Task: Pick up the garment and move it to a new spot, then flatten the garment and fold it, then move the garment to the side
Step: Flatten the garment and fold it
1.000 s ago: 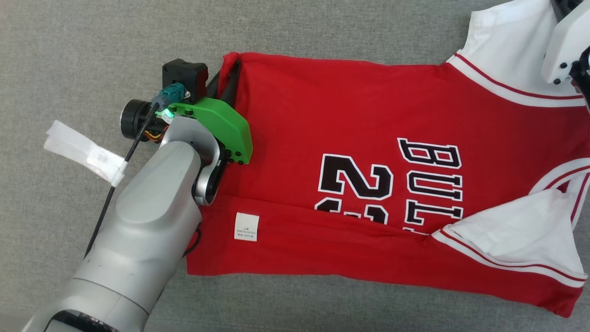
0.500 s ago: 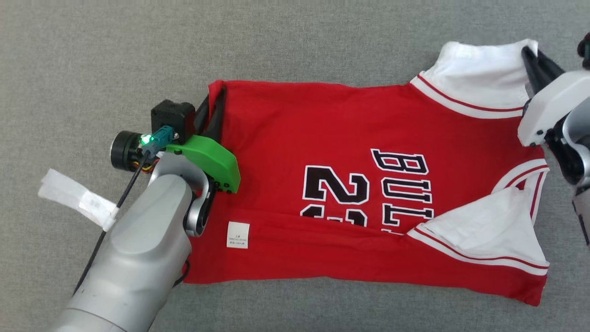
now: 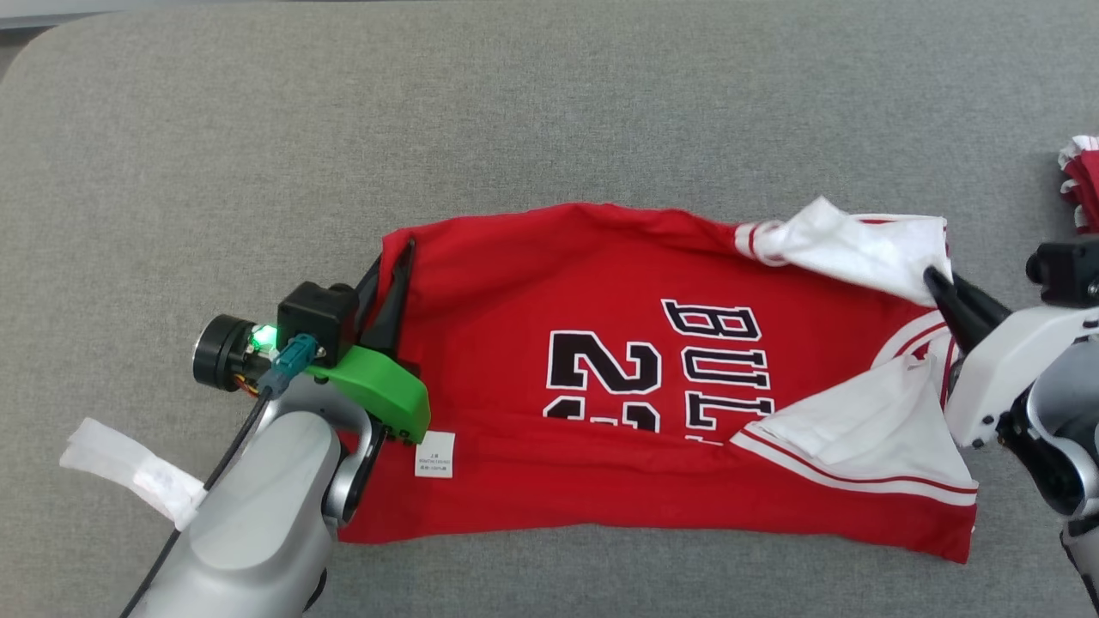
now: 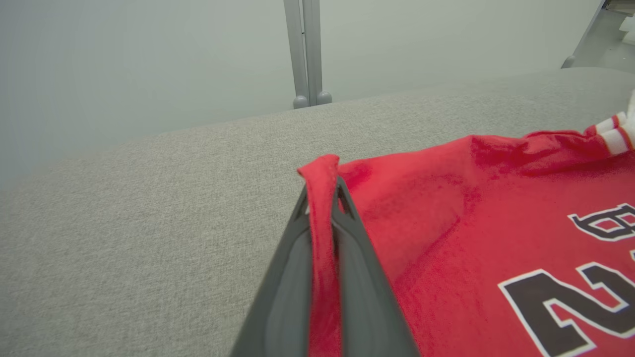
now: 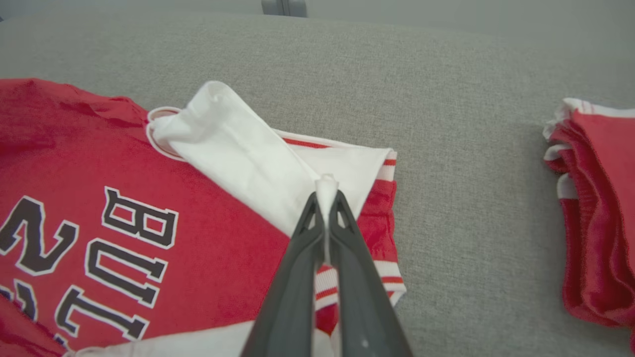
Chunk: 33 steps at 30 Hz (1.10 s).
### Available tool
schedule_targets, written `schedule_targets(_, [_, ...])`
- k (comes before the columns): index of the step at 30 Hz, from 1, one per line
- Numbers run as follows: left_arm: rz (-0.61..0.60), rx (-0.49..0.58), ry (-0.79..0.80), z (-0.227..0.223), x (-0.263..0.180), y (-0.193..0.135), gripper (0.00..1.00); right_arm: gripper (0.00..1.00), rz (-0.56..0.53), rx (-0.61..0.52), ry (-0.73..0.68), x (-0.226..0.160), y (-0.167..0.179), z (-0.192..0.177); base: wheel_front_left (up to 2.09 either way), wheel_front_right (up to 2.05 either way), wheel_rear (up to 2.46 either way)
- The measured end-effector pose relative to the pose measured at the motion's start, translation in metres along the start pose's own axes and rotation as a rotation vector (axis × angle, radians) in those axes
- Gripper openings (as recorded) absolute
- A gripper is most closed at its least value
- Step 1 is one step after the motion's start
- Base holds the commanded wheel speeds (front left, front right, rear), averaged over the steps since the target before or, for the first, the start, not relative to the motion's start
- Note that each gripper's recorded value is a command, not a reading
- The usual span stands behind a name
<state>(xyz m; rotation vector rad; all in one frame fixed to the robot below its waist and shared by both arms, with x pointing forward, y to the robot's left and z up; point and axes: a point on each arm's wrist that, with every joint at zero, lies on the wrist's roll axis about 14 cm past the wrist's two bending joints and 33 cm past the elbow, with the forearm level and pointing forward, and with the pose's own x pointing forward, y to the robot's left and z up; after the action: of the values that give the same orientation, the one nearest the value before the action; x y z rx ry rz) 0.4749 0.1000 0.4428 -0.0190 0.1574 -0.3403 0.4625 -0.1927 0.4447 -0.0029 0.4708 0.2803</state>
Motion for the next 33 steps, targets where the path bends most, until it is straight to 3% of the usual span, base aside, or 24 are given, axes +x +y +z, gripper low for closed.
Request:
schedule_targets(22, [-0.033, 0.051, 0.076, -0.034, -0.04, -0.004, 0.0, 0.0, 0.059, 0.181, 0.209, -0.084, 0.043, -0.063, 0.0, 0.0, 0.0])
schedule_targets(23, [-0.03, 0.048, 0.085, -0.037, -0.042, -0.004, 0.28, 0.0, 0.056, 0.187, 0.207, -0.085, 0.043, -0.063, 0.0, 0.0, 0.0])
schedule_targets(24, [-0.026, 0.044, 0.093, -0.04, -0.043, -0.004, 0.71, 0.0, 0.055, 0.194, 0.214, -0.087, 0.044, -0.065, 0.0, 0.0, 0.0])
schedule_targets(25, [-0.019, 0.037, 0.098, -0.042, -0.045, -0.003, 1.0, 0.37, 0.055, 0.203, 0.227, -0.088, 0.046, -0.069, 0.0, 0.0, 0.0])
schedule_targets(26, [-0.011, 0.031, 0.105, -0.044, -0.046, -0.001, 1.0, 1.0, 0.055, 0.217, 0.233, -0.089, 0.047, -0.071, 0.0, 0.0, 0.0])
schedule_targets(33, [0.07, -0.04, 0.084, -0.041, -0.054, 0.01, 1.0, 1.0, 0.027, 0.222, 0.175, -0.09, 0.043, -0.06, 0.0, 0.0, 0.0])
